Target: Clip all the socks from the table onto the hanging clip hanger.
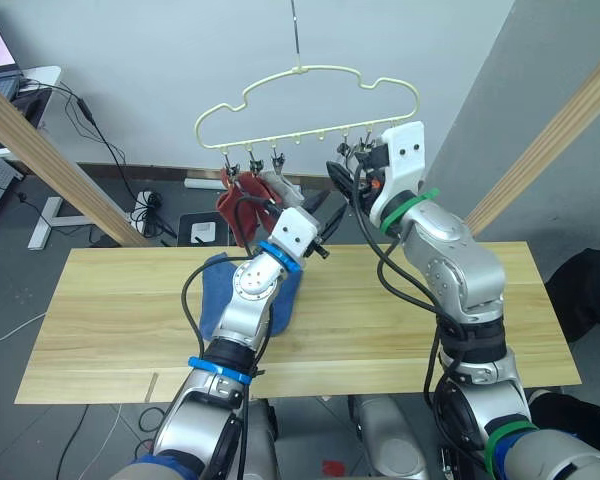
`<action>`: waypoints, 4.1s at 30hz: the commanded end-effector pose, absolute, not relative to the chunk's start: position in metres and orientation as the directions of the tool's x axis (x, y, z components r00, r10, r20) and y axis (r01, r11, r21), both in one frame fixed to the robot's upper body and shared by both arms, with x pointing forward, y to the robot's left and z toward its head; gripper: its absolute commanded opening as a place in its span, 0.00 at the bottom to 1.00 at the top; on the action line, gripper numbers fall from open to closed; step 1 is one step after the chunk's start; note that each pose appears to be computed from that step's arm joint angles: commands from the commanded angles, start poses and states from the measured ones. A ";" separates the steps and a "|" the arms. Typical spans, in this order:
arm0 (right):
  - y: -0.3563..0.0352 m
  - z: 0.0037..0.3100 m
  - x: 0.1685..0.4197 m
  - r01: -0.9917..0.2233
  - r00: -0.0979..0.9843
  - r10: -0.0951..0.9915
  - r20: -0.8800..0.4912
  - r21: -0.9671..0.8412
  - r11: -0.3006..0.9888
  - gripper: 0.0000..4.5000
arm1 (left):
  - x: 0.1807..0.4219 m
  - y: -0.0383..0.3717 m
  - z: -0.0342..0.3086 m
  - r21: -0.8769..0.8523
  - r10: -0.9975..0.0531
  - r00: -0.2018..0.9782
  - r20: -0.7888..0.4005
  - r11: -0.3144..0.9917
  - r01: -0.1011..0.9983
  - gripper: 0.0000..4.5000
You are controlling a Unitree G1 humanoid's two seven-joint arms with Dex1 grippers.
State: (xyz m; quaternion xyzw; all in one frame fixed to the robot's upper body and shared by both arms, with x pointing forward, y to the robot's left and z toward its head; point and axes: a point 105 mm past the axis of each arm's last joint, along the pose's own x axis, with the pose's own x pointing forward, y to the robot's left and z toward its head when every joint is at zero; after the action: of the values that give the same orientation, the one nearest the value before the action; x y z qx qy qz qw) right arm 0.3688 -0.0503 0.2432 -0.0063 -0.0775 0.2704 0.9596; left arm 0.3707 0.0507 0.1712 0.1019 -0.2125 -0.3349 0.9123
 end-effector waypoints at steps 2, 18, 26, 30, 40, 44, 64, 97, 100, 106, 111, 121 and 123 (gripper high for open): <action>-0.060 0.258 0.359 -0.493 0.841 0.498 0.210 -0.080 0.867 0.61 | 0.361 0.057 0.188 0.314 -0.680 0.656 0.328 0.733 0.603 0.41; -0.068 0.251 0.381 -0.375 0.901 0.387 0.198 -0.099 0.922 0.41 | 0.361 0.073 0.212 0.327 -0.679 0.660 0.321 0.733 0.596 0.42; -0.060 0.256 0.397 -0.377 0.891 0.396 0.222 -0.126 0.918 0.41 | 0.362 0.074 0.214 0.331 -0.677 0.662 0.320 0.735 0.592 0.42; -0.056 0.257 0.403 -0.383 0.883 0.409 0.228 -0.152 0.911 0.41 | 0.362 0.075 0.216 0.334 -0.675 0.663 0.323 0.737 0.587 0.42; -0.055 0.259 0.404 -0.385 0.872 0.419 0.252 -0.174 0.906 0.41 | 0.361 0.077 0.218 0.338 -0.672 0.666 0.324 0.740 0.582 0.42; -0.063 0.262 0.399 -0.388 0.869 0.415 0.267 -0.151 0.909 0.41 | 0.361 0.077 0.218 0.336 -0.670 0.667 0.325 0.741 0.581 0.42; -0.072 0.244 0.394 -0.366 0.893 0.397 0.215 -0.167 0.915 0.41 | 0.346 0.077 0.228 0.279 -0.775 0.568 0.277 0.631 0.724 0.42; -0.055 0.256 0.412 -0.337 0.871 0.414 0.265 -0.293 0.895 0.41 | 0.341 0.075 0.230 0.291 -0.805 0.549 0.223 0.593 0.751 0.42; -0.052 0.258 0.413 -0.343 0.866 0.421 0.269 -0.292 0.893 0.41 | 0.341 0.075 0.229 0.293 -0.803 0.553 0.221 0.595 0.748 0.42; -0.044 0.262 0.414 -0.359 0.857 0.434 0.279 -0.283 0.890 0.41 | 0.342 0.076 0.229 0.295 -0.800 0.558 0.220 0.600 0.744 0.42; -0.042 0.264 0.415 -0.362 0.853 0.436 0.286 -0.276 0.890 0.41 | 0.342 0.077 0.229 0.296 -0.799 0.560 0.218 0.601 0.742 0.42; -0.044 0.265 0.416 -0.362 0.852 0.433 0.294 -0.267 0.893 0.41 | 0.342 0.077 0.228 0.295 -0.799 0.562 0.216 0.602 0.742 0.42; -0.044 0.266 0.416 -0.362 0.852 0.433 0.295 -0.265 0.894 0.37 | 0.342 0.077 0.227 0.294 -0.799 0.562 0.216 0.602 0.743 0.42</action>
State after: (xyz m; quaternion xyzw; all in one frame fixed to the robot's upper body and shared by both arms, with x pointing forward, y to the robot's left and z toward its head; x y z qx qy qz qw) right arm 0.4203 -0.0468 0.2453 -0.1109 -0.1410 0.2036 0.9625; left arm 0.3480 0.0784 0.2149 0.0731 -0.1367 -0.4362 0.8864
